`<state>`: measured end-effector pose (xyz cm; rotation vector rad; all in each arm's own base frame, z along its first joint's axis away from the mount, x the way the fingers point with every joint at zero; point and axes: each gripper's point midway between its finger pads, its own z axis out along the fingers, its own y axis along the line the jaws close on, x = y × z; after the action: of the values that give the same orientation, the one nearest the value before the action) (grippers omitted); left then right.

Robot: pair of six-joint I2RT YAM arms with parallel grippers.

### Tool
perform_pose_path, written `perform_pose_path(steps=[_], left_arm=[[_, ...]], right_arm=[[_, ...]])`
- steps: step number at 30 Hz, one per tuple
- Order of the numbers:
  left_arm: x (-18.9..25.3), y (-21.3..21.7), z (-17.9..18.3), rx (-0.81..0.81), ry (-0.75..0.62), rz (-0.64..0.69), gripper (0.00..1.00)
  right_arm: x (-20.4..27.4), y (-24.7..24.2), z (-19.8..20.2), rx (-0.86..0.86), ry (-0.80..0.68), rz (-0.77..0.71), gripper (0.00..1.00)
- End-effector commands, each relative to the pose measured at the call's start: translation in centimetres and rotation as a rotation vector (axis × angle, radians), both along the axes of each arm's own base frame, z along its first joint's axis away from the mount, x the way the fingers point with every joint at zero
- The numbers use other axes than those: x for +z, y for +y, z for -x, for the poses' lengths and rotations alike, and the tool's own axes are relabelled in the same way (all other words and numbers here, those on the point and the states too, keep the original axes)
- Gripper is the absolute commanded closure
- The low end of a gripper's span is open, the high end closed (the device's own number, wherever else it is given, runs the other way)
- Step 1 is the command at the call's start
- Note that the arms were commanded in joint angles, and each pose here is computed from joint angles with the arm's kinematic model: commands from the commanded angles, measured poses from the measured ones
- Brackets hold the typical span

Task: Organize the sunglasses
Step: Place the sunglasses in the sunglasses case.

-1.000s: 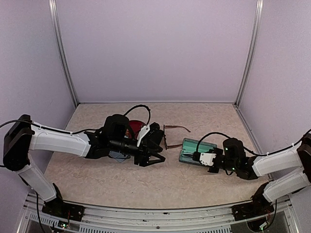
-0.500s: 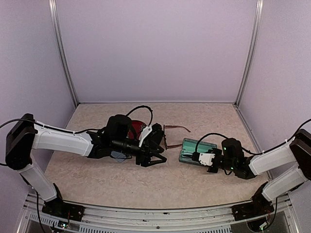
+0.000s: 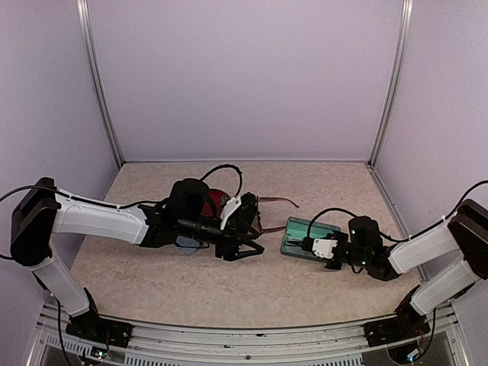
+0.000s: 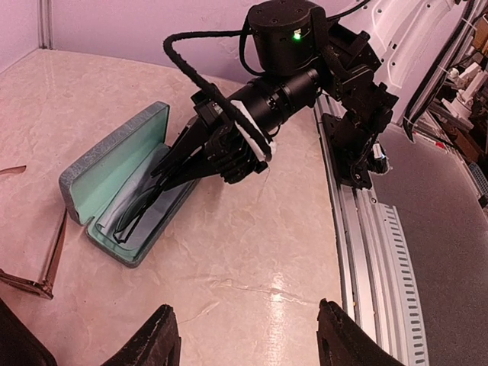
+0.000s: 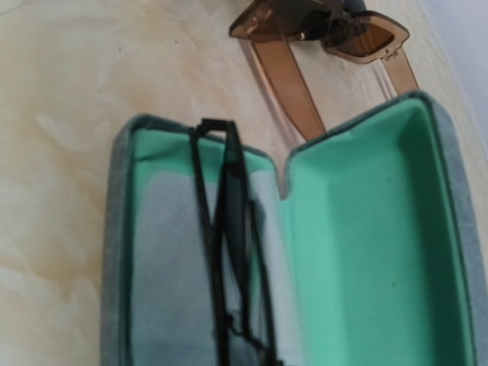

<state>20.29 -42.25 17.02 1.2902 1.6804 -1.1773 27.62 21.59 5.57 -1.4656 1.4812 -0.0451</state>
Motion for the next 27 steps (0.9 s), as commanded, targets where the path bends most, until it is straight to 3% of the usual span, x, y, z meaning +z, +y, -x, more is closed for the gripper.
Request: perform_pose_path(steps=[1, 13, 27], left_arm=[[0.0, -0.45, 0.04, -0.012, -0.009, -0.005, 0.4], [0.04, -0.43, 0.19, -0.01, -0.013, -0.007, 0.4], [-0.23, -0.34, 0.16, -0.004, -0.013, -0.015, 0.4]], right_arm=[[0.51, 0.35, -0.63, 0.008, -0.016, -0.018, 0.89], [-0.09, 0.31, -0.8, 0.003, -0.004, -0.003, 0.83], [-0.04, 0.07, -1.11, -0.014, 0.011, 0.005, 0.66]])
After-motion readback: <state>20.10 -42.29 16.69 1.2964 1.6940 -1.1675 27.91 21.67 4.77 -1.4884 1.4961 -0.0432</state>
